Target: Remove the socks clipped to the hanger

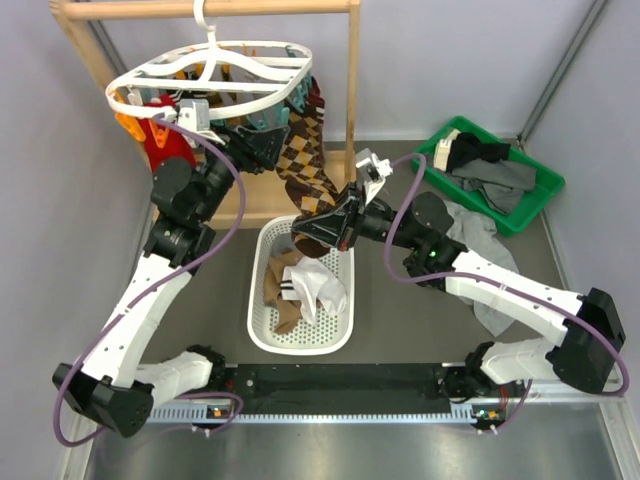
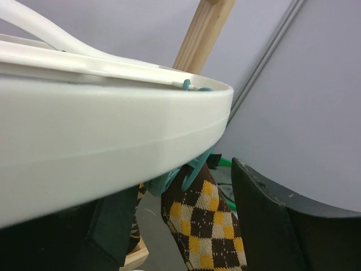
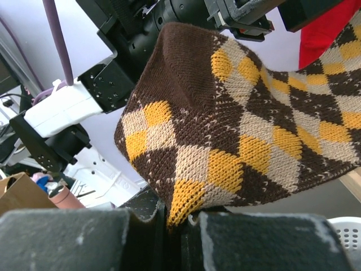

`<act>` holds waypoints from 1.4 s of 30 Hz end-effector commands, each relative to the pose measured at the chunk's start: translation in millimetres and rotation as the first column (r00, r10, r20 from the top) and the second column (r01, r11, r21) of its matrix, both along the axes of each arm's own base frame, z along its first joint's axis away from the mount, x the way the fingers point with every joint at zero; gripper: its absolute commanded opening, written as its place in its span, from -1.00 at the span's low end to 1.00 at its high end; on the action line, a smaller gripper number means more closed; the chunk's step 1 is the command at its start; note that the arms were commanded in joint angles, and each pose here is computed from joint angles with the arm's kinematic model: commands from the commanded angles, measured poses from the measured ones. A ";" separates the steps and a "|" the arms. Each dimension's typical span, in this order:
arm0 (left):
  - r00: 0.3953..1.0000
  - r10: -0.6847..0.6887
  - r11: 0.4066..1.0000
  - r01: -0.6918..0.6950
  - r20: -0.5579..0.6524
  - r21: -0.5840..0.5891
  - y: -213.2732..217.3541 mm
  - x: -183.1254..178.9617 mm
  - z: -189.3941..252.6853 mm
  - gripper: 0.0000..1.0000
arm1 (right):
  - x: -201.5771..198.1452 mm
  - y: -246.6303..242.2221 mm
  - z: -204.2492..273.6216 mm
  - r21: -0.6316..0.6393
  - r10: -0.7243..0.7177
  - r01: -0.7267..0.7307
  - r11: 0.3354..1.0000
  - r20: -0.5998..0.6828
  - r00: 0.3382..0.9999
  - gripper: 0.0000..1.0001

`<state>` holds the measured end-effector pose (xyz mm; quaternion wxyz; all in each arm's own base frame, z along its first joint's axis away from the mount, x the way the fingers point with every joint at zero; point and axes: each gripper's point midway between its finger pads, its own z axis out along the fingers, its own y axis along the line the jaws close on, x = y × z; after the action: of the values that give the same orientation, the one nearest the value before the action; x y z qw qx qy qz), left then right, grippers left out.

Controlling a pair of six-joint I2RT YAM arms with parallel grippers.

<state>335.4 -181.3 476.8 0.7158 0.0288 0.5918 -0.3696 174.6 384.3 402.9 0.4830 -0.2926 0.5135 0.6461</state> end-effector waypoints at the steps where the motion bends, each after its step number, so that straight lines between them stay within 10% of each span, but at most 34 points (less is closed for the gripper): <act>1: 0.999 -0.003 0.998 0.005 0.032 -0.061 3.7 -5.5 15.2 0.40 | -5.7 -4.7 36.0 0.084 0.018 -0.023 0.996 0.062 0.998 -1.00; 20: 0.973 -0.208 0.956 0.180 -0.103 -0.232 -2.3 -67.8 48.4 0.46 | -10.5 -12.5 49.2 0.123 0.013 -0.020 0.992 0.059 0.998 -1.00; 42: 0.996 -0.047 0.997 0.042 -0.077 -0.064 -3.0 -7.9 32.3 0.44 | -13.3 -13.6 53.2 0.117 0.021 -0.029 0.993 0.064 0.998 -1.00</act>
<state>328.7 -193.8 479.4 0.6372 -0.0123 0.6424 -0.4256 172.0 384.3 408.6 0.4709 -0.2803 0.5111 0.6622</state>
